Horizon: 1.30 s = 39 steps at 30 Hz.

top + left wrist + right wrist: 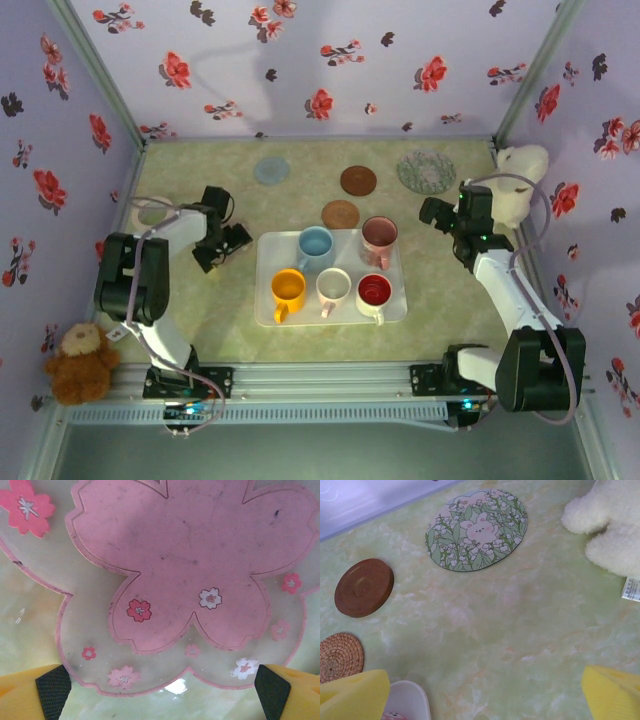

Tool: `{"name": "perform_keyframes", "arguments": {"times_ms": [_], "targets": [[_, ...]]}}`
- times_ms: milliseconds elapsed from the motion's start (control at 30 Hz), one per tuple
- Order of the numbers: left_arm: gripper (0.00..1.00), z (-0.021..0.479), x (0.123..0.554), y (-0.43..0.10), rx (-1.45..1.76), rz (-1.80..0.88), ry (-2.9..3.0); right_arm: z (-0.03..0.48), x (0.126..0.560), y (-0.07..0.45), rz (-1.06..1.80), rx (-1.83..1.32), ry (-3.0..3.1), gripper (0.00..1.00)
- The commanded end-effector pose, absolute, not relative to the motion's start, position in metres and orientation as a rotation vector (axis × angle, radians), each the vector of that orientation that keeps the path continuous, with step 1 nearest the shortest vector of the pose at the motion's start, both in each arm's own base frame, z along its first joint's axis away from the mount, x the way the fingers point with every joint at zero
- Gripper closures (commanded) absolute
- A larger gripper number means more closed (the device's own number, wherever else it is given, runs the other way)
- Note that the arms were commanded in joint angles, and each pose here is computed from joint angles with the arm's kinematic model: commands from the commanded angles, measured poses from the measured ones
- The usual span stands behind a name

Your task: Place the cup by the coaster

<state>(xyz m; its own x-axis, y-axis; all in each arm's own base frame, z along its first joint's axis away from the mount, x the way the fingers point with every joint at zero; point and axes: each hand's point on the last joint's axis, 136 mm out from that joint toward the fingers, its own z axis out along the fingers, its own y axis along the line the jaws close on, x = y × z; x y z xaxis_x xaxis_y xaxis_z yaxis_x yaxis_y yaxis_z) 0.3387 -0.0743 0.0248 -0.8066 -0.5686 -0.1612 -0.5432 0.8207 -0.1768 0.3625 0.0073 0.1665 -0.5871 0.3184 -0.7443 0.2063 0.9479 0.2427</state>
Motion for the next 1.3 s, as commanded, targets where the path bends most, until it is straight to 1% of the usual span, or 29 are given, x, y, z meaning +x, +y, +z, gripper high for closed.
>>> {"name": "perform_keyframes", "arguments": {"times_ms": [0,367,600,700,967,1267], "targets": [[0.02,0.055,0.408,-0.087,-0.738,-0.339,2.578,0.172,0.365,0.013,0.185,0.357,2.218,0.01],[0.03,0.049,0.415,-0.075,-0.768,-0.327,2.567,0.171,0.365,0.013,0.181,0.347,2.224,0.01],[0.03,0.064,0.408,-0.074,-0.716,-0.321,2.577,0.172,0.366,0.014,0.186,0.343,2.227,0.01],[0.03,0.069,0.398,-0.073,-0.69,-0.305,2.608,0.169,0.368,0.016,0.196,0.341,2.238,0.01],[0.08,0.072,0.356,-0.071,-0.578,-0.203,2.739,0.17,0.368,0.017,0.183,0.328,2.243,0.01],[0.14,0.055,0.326,-0.08,-0.449,-0.083,2.882,0.17,0.365,0.016,0.176,0.323,2.25,0.01]]}}
